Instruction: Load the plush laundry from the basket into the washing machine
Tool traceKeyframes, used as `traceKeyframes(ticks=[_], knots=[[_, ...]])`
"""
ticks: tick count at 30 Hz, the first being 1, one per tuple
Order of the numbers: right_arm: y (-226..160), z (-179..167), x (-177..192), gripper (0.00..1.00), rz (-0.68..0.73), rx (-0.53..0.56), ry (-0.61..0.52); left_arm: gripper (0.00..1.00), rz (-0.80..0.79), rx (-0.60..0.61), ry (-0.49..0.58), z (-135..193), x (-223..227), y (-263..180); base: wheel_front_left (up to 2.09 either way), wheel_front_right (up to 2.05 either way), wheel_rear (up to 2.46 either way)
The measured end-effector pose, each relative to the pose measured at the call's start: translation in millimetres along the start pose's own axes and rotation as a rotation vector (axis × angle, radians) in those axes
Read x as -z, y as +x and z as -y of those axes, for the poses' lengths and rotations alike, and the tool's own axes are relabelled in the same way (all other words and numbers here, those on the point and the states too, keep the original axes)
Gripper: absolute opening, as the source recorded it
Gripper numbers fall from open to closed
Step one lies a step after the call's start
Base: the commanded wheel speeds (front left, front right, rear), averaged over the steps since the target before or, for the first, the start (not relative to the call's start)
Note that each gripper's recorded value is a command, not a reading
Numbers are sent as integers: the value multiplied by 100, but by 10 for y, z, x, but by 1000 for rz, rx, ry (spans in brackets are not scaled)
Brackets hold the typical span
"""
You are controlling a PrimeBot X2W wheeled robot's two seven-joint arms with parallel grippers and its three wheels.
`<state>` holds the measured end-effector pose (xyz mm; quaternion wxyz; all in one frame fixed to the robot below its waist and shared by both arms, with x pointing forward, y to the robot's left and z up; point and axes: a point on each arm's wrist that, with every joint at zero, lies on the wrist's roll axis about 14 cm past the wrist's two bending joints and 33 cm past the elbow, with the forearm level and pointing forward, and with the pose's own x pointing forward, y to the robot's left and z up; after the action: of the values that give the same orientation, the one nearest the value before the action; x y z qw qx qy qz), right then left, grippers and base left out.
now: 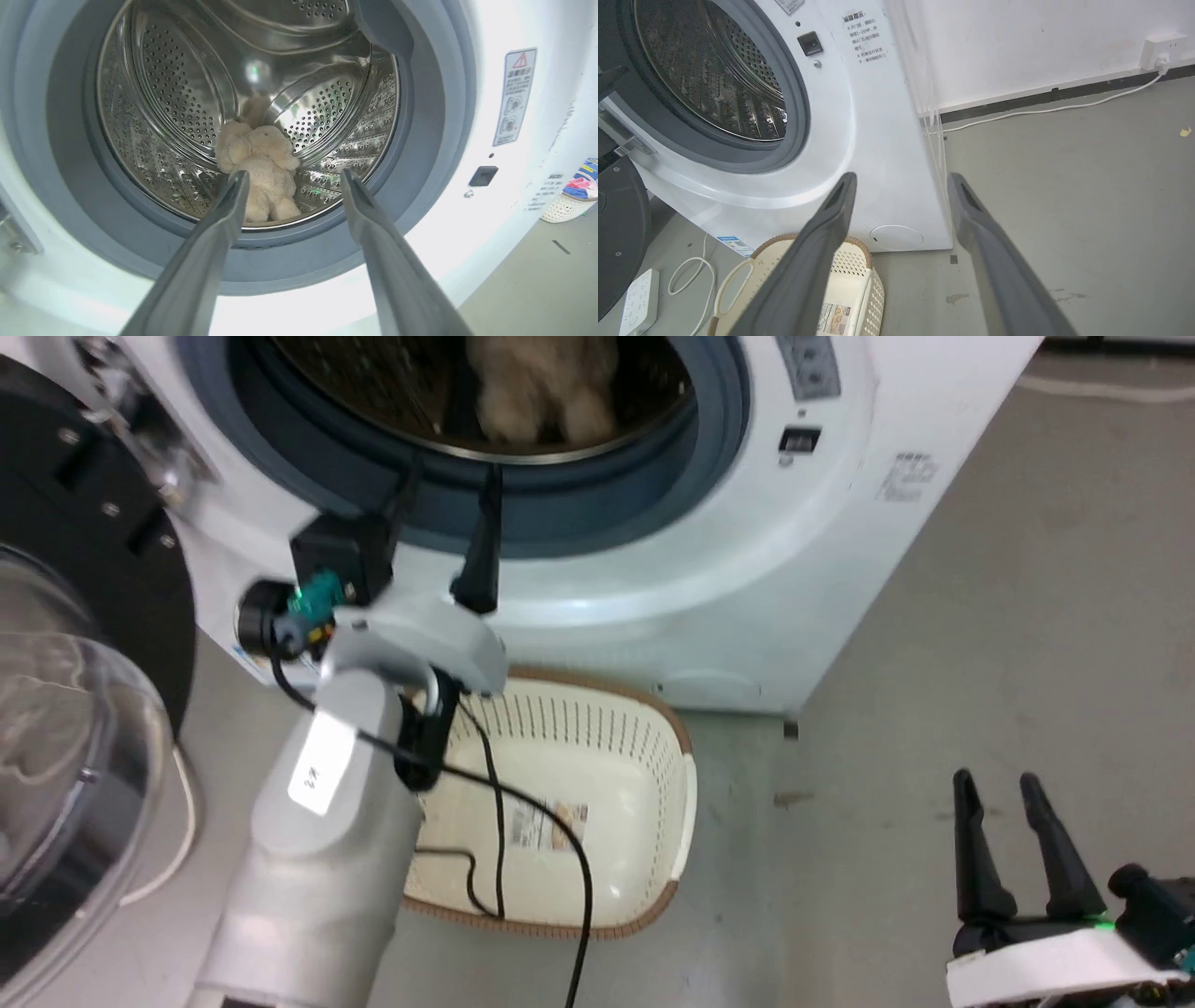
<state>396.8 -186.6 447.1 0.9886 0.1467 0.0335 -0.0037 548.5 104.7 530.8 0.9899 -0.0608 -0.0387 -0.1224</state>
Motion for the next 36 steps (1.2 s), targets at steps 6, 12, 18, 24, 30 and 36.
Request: traceKeyframes(ticks=[6, 12, 18, 24, 30, 36], knots=[[-151, -90, -136, 100, 32, -27, -13, 100, 12, -37, -9, -27, -110, -353, 0, 0, 0], [-305, -197, -221, 100, 53, -63, -50, 100, 14, -88, -25, -115, -135, -755, 0, 0, 0], [-455, -260, -328, 100, 86, -86, -88, 100, 18, -154, -41, -199, -157, -1213, 0, 0, 0], [-541, -290, -375, 100, 102, -97, -111, 100, 5, -182, -26, -234, -134, -1496, 0, 0, 0], [-576, -322, -389, 100, 104, -107, -113, 100, -17, -218, -17, -289, -83, -1724, 0, 0, 0], [-606, -358, -378, 100, 103, -118, -112, 100, -37, -237, -22, -302, -36, -1910, 0, 0, 0]])
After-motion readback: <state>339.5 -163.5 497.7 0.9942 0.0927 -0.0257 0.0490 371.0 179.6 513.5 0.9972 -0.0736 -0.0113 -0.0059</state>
